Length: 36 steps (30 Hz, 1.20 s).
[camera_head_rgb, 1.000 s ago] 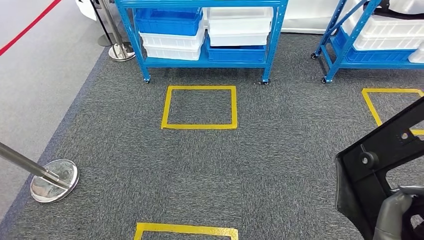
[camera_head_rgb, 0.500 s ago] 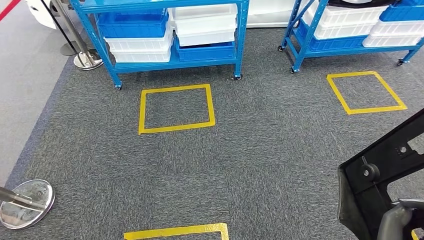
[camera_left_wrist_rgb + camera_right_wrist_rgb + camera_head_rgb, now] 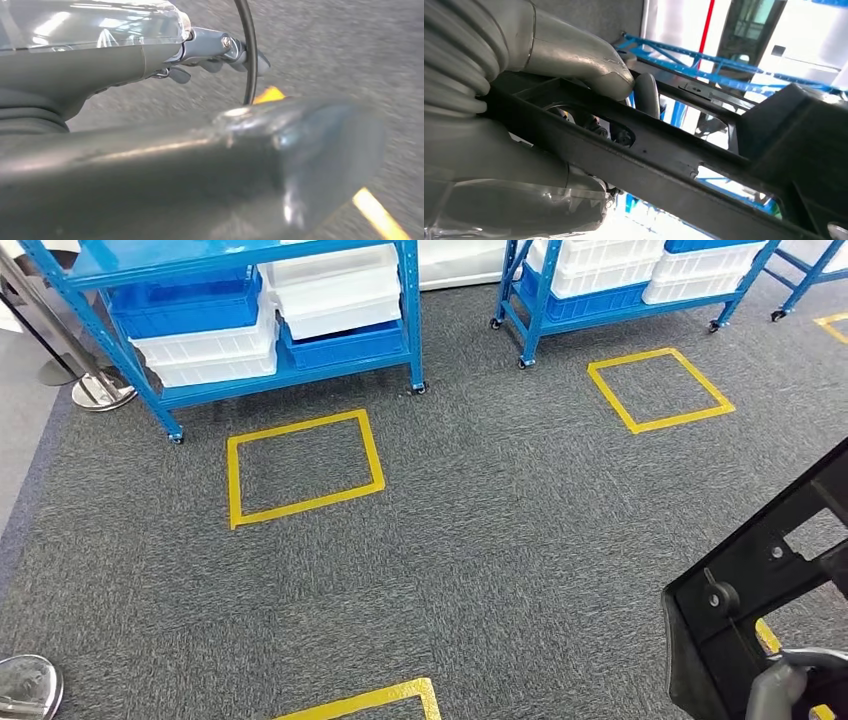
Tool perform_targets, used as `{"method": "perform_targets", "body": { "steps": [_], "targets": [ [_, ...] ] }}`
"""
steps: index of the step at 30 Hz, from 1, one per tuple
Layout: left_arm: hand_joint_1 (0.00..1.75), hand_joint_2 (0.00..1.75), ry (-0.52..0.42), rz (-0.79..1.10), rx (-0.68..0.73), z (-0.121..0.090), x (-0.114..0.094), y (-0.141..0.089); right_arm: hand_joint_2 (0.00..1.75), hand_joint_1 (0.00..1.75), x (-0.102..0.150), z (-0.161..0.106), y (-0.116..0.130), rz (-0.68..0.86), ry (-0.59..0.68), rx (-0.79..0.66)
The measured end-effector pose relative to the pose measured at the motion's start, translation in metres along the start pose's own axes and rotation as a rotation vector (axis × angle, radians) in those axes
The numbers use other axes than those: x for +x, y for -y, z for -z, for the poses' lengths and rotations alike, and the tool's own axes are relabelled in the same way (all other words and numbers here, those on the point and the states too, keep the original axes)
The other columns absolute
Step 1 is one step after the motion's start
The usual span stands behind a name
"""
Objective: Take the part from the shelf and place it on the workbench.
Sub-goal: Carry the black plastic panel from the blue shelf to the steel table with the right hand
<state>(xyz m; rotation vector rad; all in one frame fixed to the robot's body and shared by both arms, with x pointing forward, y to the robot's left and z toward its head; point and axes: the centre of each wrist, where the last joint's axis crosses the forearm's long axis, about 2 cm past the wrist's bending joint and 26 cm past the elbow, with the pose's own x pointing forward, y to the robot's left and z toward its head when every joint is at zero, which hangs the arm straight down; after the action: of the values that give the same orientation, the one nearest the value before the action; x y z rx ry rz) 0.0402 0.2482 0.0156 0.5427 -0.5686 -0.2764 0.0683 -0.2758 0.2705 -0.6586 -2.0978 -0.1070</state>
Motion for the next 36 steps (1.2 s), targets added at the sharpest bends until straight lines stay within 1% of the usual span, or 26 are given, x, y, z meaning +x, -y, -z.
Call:
{"method": "perform_targets", "body": {
  "steps": [3,6,8,10,12,16,22,27,29,33,36],
  "targets": [
    [0.0,0.0,0.125,-0.122,-0.025,-0.002,0.001,0.002,1.75,1.75,0.0,-0.002,0.001,0.029,-0.002,-0.003],
    [0.0,0.0,0.233,-0.173,-0.039,-0.004,0.0,0.005,1.75,1.75,-0.002,-0.004,0.002,0.066,-0.002,-0.003],
    [0.0,0.0,0.264,-0.174,-0.047,-0.007,0.0,0.007,1.75,1.75,-0.003,-0.006,0.003,0.074,-0.008,0.0],
    [0.0,0.0,0.271,-0.164,-0.053,-0.009,0.001,0.009,1.75,1.75,-0.003,-0.008,0.003,0.075,-0.013,0.002],
    [0.0,0.0,0.253,-0.154,-0.049,-0.011,0.002,0.009,1.75,1.75,-0.004,-0.008,0.003,0.071,-0.016,0.001],
    [0.0,0.0,0.178,-0.131,-0.022,-0.014,0.004,0.008,1.75,1.75,-0.004,-0.01,0.005,0.032,-0.022,-0.017],
    [0.0,0.0,0.149,-0.078,-0.006,-0.018,0.004,0.009,1.75,1.75,-0.003,-0.01,0.005,0.011,-0.019,-0.03],
    [0.0,0.0,0.137,-0.084,0.015,-0.019,0.007,0.005,1.75,1.75,-0.003,-0.01,0.005,0.0,-0.025,-0.016],
    [0.0,0.0,0.132,-0.115,0.023,-0.019,0.008,0.004,1.75,1.75,-0.003,-0.01,0.004,0.012,-0.035,0.014],
    [0.0,0.0,0.031,-0.246,0.111,-0.024,0.003,0.005,1.75,1.75,-0.003,0.002,-0.005,0.087,-0.034,0.181],
    [0.0,0.0,0.0,-0.268,0.121,-0.029,-0.002,0.008,1.75,1.75,-0.003,0.012,-0.009,0.101,-0.013,0.234]
  ]
}}
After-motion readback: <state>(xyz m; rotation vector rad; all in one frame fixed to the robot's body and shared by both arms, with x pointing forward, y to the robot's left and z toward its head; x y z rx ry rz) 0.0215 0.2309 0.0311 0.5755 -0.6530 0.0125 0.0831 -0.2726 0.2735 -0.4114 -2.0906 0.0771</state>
